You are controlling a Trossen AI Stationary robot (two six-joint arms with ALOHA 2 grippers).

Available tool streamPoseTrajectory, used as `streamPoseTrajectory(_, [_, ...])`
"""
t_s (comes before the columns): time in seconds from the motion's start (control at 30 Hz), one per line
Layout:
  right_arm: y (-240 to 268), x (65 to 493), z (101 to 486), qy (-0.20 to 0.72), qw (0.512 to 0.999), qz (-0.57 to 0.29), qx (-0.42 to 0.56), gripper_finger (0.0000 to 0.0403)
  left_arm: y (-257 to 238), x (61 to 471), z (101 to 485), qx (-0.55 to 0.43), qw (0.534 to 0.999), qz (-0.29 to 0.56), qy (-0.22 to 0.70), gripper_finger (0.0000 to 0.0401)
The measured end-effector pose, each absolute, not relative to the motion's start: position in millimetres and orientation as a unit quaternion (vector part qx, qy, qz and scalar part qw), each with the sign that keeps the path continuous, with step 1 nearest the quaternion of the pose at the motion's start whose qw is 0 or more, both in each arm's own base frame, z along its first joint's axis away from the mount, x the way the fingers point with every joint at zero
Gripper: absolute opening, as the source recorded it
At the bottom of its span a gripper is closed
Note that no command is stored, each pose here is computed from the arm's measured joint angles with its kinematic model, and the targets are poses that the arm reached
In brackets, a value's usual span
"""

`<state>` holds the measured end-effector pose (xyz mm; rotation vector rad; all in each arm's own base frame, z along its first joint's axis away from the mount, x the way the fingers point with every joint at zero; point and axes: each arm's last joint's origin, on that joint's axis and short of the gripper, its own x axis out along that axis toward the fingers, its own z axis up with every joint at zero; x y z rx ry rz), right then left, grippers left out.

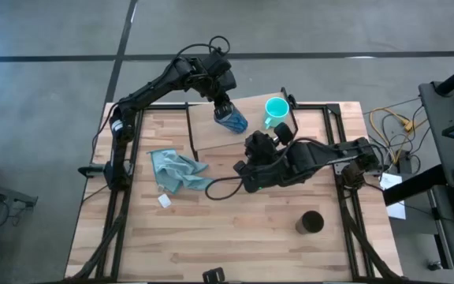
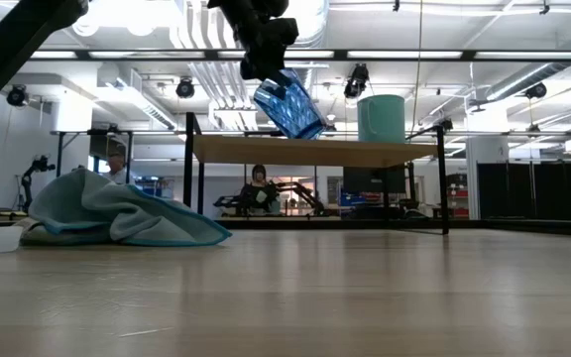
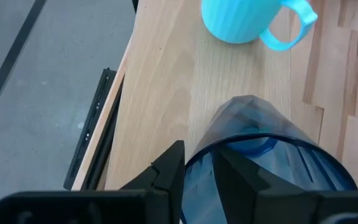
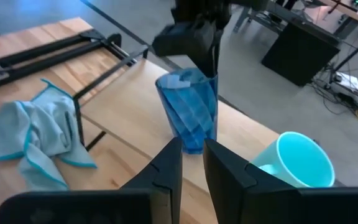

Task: Stack small to large cups/mugs on shelf
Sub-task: Put the blue cup on the shelf, then put the black cup on the shelf

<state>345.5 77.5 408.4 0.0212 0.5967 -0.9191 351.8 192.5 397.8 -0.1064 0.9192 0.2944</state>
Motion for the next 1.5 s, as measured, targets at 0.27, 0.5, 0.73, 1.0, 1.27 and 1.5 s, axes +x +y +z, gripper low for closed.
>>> streamPoseTrajectory(0.27, [80.5,329.7,441.1,0.255,0.868,-0.424,0.033,0.0059,190.4,360.2,403.6,-0.047,0.903,0.145,0.401,0.0068])
streamPoseTrajectory(0.5, [83.3,318.2,453.0,0.242,0.876,-0.415,0.041,0.0057,187.6,363.2,402.8,-0.046,0.906,0.139,0.397,0.0068])
streamPoseTrajectory(0.73, [86.8,314.4,454.4,0.25,0.879,-0.406,0.025,0.0057,188.5,364.3,405.9,-0.041,0.91,0.147,0.385,0.0068])
streamPoseTrajectory(1.0, [93.6,311.4,454.2,0.257,0.883,-0.393,0.016,0.0057,173.1,369.8,407.0,-0.083,0.916,0.109,0.376,0.0068])
streamPoseTrajectory(1.27, [116.6,302.2,449.1,0.315,0.893,-0.317,0.062,0.0057,144.6,377.6,409.4,-0.071,0.918,0.073,0.383,0.0068])
streamPoseTrajectory(1.5, [139.7,296.0,442.2,0.38,0.874,-0.239,0.184,0.0056,112.2,366.0,417.0,-0.068,0.904,0.04,0.42,0.0068])
